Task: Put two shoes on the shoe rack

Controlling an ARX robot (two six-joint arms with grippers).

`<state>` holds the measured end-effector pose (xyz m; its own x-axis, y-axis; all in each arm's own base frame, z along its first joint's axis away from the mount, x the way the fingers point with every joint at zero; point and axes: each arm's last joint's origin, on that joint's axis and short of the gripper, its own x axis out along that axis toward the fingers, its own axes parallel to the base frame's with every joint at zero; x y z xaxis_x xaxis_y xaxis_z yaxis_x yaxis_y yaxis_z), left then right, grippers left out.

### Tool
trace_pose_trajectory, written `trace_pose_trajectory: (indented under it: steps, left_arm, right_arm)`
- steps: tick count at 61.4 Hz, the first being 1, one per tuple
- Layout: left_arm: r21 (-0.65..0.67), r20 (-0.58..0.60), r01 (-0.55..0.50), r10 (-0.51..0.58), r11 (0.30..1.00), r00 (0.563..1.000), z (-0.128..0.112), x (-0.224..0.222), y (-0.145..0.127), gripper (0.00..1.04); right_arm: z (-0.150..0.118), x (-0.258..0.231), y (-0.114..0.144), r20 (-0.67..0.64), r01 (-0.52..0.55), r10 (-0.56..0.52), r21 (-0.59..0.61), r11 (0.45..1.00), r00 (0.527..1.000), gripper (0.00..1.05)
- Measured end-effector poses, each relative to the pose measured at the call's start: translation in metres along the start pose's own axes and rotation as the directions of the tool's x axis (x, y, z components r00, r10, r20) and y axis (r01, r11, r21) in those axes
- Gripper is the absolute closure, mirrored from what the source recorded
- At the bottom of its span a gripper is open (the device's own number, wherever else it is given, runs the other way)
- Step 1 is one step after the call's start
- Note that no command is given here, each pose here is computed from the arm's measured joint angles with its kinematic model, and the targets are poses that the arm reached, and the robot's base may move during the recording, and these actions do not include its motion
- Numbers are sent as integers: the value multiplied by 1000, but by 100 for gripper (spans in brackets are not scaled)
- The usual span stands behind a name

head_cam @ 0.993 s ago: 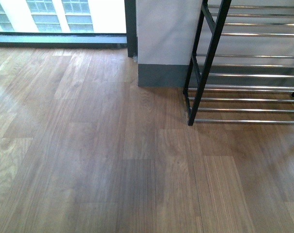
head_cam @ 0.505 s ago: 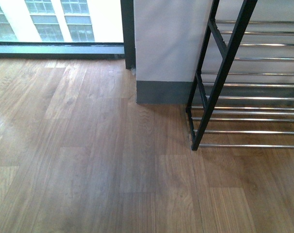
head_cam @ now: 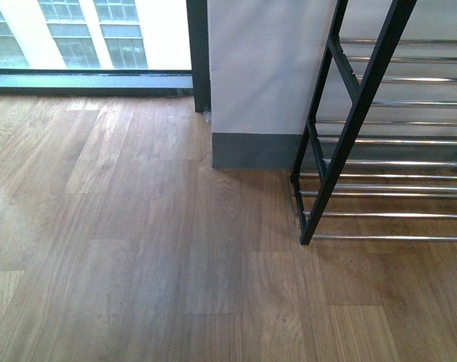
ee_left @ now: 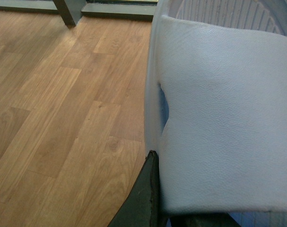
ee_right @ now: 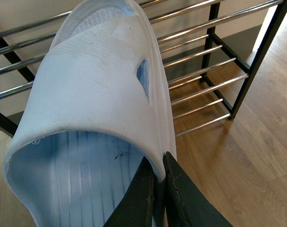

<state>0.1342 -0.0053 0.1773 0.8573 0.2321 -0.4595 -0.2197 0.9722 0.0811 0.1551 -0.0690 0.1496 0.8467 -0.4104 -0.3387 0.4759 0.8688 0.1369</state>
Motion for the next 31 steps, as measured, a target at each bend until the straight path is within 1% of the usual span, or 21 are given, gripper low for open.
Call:
trace_pose_trajectory:
  steps: [31]
  left_arm:
    - [1, -1, 0, 0, 1000, 1000, 0, 0, 0, 103]
  right_arm:
    - [0, 0, 0, -1, 0, 0, 0, 1000, 1000, 103]
